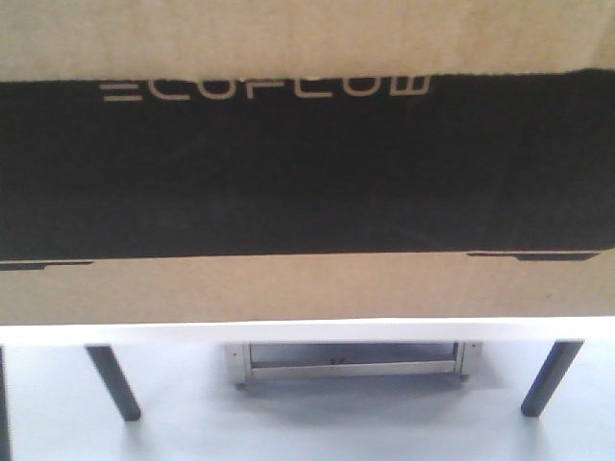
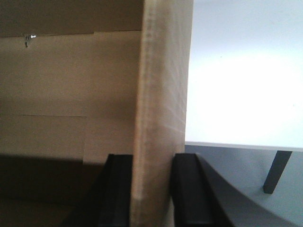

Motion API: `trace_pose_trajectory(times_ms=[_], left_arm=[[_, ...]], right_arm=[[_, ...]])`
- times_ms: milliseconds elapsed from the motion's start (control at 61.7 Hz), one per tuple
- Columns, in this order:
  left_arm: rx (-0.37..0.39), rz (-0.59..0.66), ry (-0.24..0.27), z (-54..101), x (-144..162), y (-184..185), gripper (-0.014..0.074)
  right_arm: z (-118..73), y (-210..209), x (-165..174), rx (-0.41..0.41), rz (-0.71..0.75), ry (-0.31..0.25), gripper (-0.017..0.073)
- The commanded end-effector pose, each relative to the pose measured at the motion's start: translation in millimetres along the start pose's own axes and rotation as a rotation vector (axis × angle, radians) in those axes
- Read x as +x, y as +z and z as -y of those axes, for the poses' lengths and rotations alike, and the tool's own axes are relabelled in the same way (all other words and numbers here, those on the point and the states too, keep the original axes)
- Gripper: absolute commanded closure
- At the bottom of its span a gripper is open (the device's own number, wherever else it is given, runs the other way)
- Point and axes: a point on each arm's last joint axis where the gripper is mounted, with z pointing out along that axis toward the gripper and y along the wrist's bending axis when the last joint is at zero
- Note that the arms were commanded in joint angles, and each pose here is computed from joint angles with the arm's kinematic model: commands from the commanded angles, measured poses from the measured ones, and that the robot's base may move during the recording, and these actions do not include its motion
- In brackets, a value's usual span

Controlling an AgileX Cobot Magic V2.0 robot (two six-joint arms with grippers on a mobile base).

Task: Grab box from left shelf to table start
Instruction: 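Approach the white table with the box held in both grippers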

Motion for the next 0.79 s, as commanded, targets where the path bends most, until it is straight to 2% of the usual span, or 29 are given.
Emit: trace_pose_trajectory(times_ms=[0, 777], left_arm=[[0.031, 0.196, -0.014, 3.0, -18.6, -14.4, 0.0648], [0.029, 0.193, -0.013, 2.8, -18.4, -14.3, 0.0648]], right_arm=[[5.5, -8.6, -17.6, 0.08, 0.158, -0.053, 0.0533], [5.5, -8.6, -17.6, 0.08, 0.158, -0.053, 0.0533]])
